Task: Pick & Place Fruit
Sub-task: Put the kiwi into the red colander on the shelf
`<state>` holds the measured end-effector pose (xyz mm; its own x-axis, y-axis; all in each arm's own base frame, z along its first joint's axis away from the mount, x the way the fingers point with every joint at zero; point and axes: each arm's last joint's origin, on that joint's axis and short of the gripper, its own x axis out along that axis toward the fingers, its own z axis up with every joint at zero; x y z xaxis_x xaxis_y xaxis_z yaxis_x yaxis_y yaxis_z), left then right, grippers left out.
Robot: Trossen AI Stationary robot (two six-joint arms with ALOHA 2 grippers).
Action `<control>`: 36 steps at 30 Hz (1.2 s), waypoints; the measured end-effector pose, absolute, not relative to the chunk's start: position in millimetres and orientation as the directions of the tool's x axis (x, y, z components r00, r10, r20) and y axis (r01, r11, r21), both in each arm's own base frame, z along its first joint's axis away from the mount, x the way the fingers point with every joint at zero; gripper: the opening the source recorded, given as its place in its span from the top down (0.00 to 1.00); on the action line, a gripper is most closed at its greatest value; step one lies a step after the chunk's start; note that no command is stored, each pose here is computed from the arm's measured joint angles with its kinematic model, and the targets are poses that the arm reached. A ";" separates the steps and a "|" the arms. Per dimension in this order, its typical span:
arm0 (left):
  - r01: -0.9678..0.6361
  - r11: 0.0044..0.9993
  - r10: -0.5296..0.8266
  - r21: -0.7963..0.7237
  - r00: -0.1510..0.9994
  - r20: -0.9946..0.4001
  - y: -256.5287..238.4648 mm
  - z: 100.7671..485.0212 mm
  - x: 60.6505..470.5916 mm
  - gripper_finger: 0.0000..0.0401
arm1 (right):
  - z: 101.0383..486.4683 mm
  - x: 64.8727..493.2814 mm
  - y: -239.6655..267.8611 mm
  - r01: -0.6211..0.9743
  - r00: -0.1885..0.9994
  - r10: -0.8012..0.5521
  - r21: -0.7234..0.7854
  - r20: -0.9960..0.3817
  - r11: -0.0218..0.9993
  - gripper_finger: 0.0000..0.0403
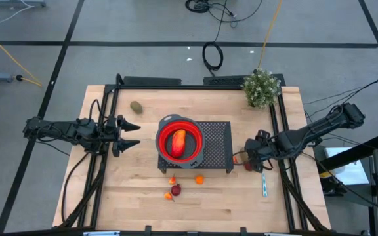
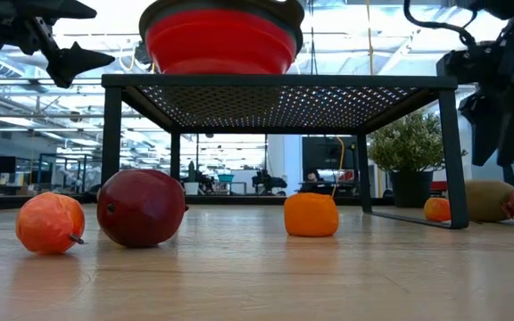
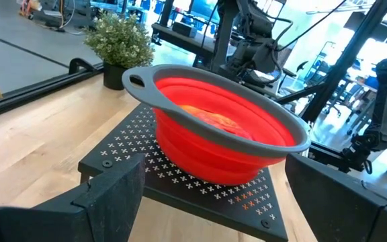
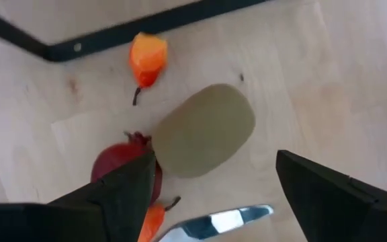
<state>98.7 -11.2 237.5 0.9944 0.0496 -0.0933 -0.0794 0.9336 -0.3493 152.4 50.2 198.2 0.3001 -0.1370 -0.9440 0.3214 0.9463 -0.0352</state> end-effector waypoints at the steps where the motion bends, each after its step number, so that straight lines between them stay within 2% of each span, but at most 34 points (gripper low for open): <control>1: -0.080 0.933 0.050 -0.350 0.994 -0.094 -11.2 237.5 98.7 0.11 | 198.4 153.2 49.3 0.327 0.304 -0.138 -0.033 -0.942 0.945 0.24; 12: -0.080 0.929 0.049 -0.362 0.994 -0.094 -11.2 237.5 98.7 0.11 | 199.2 160.4 35.5 0.431 0.322 -0.153 0.001 -0.934 0.903 0.24; 28: -0.080 0.930 0.049 -0.358 0.994 -0.094 -11.2 237.5 98.6 0.11 | 199.7 164.9 33.4 0.458 0.353 -0.126 0.054 -0.927 0.887 0.24; 36: -0.080 0.931 0.049 -0.355 0.994 -0.096 -11.2 237.3 98.6 0.11 | 178.3 161.5 32.6 0.467 0.365 -0.124 0.066 -0.923 0.882 0.24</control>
